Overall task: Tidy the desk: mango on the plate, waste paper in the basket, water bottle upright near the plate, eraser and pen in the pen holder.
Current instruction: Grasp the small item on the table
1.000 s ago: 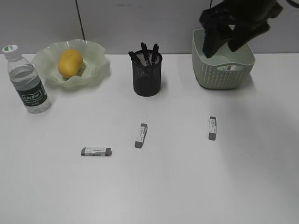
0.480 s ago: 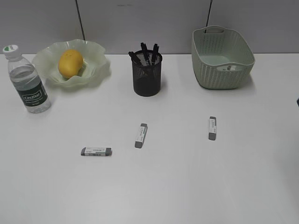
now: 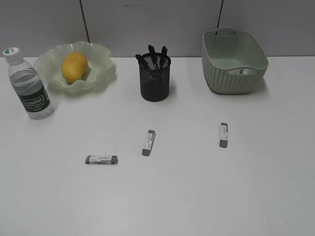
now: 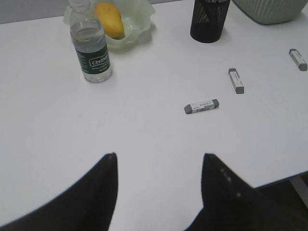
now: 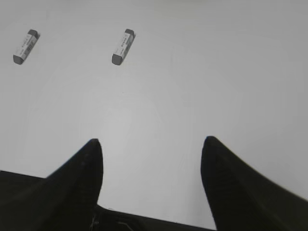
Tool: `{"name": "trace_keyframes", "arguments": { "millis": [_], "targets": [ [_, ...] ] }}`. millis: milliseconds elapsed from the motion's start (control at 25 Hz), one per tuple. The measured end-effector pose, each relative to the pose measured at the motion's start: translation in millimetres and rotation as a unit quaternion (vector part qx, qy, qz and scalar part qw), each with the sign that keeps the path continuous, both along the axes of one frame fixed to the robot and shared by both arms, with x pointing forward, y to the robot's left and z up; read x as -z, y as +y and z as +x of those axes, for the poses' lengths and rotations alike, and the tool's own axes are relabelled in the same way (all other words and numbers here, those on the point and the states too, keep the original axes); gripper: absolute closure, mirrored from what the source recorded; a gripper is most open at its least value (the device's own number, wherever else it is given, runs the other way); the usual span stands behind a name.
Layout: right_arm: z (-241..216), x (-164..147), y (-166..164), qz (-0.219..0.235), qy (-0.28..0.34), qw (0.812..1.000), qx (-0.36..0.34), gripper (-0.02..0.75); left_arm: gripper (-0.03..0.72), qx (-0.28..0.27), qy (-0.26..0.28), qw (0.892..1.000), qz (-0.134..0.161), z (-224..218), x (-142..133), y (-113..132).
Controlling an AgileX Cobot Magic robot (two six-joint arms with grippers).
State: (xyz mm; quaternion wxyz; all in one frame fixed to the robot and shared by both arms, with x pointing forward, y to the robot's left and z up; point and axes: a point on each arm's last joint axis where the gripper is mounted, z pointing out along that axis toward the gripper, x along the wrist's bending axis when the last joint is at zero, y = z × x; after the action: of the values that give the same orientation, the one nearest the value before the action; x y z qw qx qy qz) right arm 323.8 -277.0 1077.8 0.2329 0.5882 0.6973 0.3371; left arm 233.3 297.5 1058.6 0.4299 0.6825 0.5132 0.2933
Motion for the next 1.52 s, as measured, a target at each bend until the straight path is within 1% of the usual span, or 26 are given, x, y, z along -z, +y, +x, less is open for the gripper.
{"name": "trace_keyframes", "arguments": {
  "millis": [160,400,720,880,1040,1160,1280,1400,1440,1520],
  "targets": [
    [-29.8,3.5,-6.0,0.006,-0.046,0.999,0.000,0.228,0.263,0.000,0.000,1.000,0.000,0.0,0.0,0.0],
    [-56.3,9.3,-12.1,0.004,-0.078,0.997,0.000,0.228,0.263,0.000,0.000,1.000,0.000,0.0,0.0,0.0],
    [-60.0,22.9,-13.0,-0.005,-0.045,0.999,-0.001,0.238,0.263,0.000,0.000,1.000,0.000,0.0,0.0,0.0],
    [-59.8,24.3,-13.0,-0.006,-0.043,0.999,0.000,0.239,0.263,0.000,0.001,1.000,0.000,0.3,0.0,-0.1],
    [-59.8,24.3,-13.0,-0.006,-0.043,0.999,0.000,0.239,0.263,0.000,0.020,1.000,0.005,7.7,-2.0,-2.1],
    [-59.8,24.3,-13.0,-0.006,-0.043,0.999,0.000,0.239,0.263,0.001,0.016,1.000,0.008,22.0,-12.0,-5.8],
    [-59.8,24.3,-13.0,-0.006,-0.043,0.999,0.000,0.239,0.263,0.013,0.017,0.999,0.024,47.0,-19.9,-13.1],
    [-59.8,24.3,-13.0,-0.006,-0.043,0.999,0.000,0.239,0.263,0.044,0.045,0.997,0.043,78.2,-17.5,-25.3],
    [-59.8,24.3,-13.0,-0.006,-0.043,0.999,0.000,0.239,0.263,0.060,0.053,0.995,0.053,88.1,-15.5,-29.7],
    [-59.8,24.3,-13.0,-0.006,-0.043,0.999,0.000,0.239,0.263,0.095,0.086,0.990,0.065,110.6,-6.5,-40.5]
  ]
}}
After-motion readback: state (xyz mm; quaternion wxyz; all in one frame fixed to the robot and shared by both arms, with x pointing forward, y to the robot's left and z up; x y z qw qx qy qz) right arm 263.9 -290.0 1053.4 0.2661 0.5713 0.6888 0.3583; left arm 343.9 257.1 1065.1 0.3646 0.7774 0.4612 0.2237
